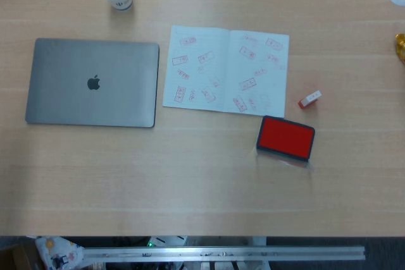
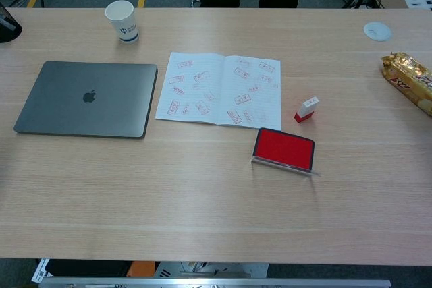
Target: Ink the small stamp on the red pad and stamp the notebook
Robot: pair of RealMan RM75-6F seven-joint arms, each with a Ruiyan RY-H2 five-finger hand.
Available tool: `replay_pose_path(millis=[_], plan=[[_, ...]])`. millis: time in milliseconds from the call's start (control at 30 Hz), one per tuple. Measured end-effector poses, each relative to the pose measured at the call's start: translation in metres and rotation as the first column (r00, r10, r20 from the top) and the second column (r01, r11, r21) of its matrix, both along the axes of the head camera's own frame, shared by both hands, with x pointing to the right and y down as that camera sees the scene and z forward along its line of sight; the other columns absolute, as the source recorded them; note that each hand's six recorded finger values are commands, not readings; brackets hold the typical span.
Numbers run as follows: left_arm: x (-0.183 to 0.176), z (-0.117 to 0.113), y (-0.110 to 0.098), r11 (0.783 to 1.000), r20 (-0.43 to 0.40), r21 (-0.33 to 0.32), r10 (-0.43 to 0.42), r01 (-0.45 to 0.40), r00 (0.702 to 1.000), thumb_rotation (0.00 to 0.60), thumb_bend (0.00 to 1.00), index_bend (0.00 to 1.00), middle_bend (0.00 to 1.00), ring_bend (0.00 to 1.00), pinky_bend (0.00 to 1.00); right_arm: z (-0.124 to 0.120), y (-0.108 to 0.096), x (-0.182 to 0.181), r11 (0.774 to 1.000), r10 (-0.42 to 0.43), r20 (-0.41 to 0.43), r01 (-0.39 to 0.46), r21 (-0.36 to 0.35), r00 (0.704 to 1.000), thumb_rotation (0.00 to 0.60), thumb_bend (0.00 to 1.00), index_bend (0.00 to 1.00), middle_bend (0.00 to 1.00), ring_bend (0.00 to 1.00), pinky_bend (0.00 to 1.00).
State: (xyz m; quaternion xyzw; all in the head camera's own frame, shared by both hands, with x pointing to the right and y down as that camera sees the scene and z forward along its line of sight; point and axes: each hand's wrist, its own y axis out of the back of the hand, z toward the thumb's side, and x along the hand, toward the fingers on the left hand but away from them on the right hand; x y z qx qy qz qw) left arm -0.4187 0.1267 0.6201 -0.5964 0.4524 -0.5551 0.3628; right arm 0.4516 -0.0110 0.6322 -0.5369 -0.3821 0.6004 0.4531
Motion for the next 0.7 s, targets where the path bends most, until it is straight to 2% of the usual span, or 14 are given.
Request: replay_pose_path(millis=[100, 300, 700], plan=[[0.002, -0.003, 0.000, 1.000, -0.008, 0.024, 0.001, -0.001, 1.000, 0.600, 0.30, 0.16, 0.24, 0.24, 0.18, -0.011, 0.011, 0.015, 0.999, 0.034, 0.011, -0.035, 0.023, 0.999, 0.600, 0.30, 0.57, 0.49, 0.36, 0.30], [0.006, -0.008, 0.001, 0.998, -0.027, 0.059, 0.007, -0.005, 1.000, 0.600, 0.30, 0.16, 0.24, 0.24, 0.18, -0.024, 0.031, 0.026, 0.997, 0.050, 0.036, -0.052, 0.049, 0.998, 0.600, 0.30, 0.59, 0.50, 0.37, 0.30], [0.005, -0.012, 0.004, 0.998, -0.032, 0.069, -0.008, 0.010, 0.999, 0.600, 0.30, 0.16, 0.24, 0.24, 0.18, -0.033, 0.052, 0.020, 0.998, 0.034, 0.045, -0.036, 0.057, 0.998, 0.600, 0.30, 0.61, 0.51, 0.38, 0.30]])
